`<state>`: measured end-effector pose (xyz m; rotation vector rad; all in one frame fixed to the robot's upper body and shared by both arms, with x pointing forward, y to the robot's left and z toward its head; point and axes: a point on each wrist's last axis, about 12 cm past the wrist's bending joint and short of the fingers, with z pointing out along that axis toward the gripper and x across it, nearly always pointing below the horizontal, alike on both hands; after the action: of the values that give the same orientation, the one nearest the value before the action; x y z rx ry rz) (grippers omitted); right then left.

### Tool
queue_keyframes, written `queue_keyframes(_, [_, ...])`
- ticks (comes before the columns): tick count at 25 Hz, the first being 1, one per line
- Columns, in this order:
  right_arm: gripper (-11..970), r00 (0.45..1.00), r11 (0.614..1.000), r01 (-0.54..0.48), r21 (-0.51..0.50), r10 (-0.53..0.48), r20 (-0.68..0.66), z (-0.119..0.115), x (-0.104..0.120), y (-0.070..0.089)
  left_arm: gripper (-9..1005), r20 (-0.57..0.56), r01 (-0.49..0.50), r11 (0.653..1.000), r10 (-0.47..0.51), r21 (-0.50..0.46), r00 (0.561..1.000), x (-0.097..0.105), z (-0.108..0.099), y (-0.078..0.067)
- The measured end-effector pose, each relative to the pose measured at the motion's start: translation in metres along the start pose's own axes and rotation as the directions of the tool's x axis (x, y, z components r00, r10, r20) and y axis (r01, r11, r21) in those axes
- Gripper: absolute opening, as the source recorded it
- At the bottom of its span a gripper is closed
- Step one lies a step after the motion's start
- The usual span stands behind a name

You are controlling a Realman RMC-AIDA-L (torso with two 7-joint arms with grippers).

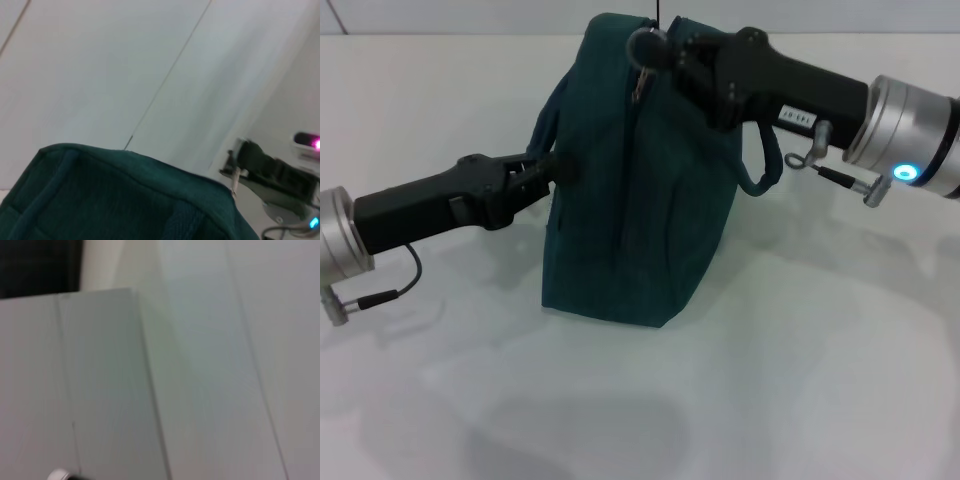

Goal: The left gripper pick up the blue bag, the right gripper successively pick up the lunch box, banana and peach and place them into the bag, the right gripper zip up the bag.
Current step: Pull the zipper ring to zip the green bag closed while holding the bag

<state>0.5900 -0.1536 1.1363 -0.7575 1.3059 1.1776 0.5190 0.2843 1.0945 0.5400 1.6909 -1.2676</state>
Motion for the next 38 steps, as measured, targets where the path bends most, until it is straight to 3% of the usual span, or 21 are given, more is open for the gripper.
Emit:
queue_keyframes(9, [26,0.987,0.983,-0.162,0.086,0.163,-0.004,-0.002,0.002,-0.010,54,-0.007,-0.072,0.995,0.073,0.065,0.997,0.004,-0.001,-0.008])
queue_keyframes(20, [28,0.983,0.964,-0.182,0.195,0.185,0.003,-0.007,0.007,-0.022,55,0.016,-0.100,0.988,0.099,0.114,0.995,0.013,-0.015,-0.019])
queue_keyframes(29, [29,0.979,0.935,-0.195,0.296,0.204,0.002,-0.018,0.014,-0.031,55,0.091,-0.081,0.995,0.076,0.052,0.993,0.020,-0.036,-0.022])
queue_keyframes(38, [30,0.981,0.940,-0.189,0.283,0.195,0.006,-0.018,0.011,-0.031,106,0.101,-0.053,0.996,0.045,0.070,0.994,0.022,-0.027,-0.022])
